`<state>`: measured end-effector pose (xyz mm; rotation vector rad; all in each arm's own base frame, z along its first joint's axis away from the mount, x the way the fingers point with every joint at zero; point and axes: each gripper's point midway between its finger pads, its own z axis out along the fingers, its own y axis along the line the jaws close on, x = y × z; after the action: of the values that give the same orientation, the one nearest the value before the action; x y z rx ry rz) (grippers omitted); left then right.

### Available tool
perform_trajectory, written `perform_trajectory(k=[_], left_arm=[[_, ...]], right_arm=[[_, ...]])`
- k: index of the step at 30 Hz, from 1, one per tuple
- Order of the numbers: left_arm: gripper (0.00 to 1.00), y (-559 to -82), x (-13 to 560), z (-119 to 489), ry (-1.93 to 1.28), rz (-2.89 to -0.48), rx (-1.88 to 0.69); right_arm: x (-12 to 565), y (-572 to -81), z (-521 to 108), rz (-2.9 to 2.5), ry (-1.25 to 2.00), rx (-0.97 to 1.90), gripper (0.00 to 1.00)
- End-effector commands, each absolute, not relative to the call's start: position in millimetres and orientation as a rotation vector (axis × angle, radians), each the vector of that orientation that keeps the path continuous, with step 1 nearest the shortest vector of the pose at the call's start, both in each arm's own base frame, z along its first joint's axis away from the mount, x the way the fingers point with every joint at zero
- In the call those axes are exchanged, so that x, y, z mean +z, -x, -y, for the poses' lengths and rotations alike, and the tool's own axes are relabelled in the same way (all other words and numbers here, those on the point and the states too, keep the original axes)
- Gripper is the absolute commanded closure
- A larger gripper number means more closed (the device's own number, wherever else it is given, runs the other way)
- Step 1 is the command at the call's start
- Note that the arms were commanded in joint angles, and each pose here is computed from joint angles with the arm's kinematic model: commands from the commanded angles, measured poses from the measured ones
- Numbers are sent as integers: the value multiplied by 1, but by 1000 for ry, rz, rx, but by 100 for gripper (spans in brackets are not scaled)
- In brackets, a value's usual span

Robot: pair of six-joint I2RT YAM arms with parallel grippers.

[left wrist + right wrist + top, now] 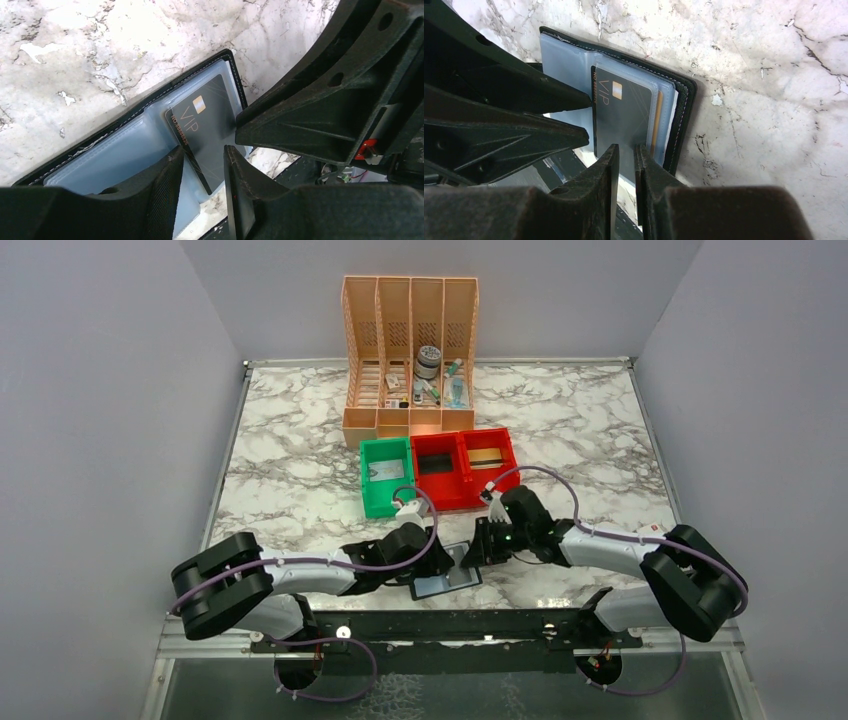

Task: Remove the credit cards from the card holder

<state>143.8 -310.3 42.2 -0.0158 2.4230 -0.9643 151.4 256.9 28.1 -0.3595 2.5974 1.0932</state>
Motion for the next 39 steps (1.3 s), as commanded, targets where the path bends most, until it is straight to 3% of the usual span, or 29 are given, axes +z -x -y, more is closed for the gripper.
perform_trajectory(k=[1, 23, 27, 39], left_arm=[[63, -139, 36, 310, 31, -2433, -987], [82, -141, 37, 306, 141, -2353, -1065], [82, -141, 37, 306, 137, -2355, -1063], [77, -139, 38, 307, 109, -2353, -1072]], right_arm=[[0, -145, -237, -2688, 312, 957, 81], [0, -132, -246, -2713, 297, 1084, 81], [13, -143, -248, -2666, 324, 1055, 81], [34, -164, -241, -2585, 287, 933, 67]])
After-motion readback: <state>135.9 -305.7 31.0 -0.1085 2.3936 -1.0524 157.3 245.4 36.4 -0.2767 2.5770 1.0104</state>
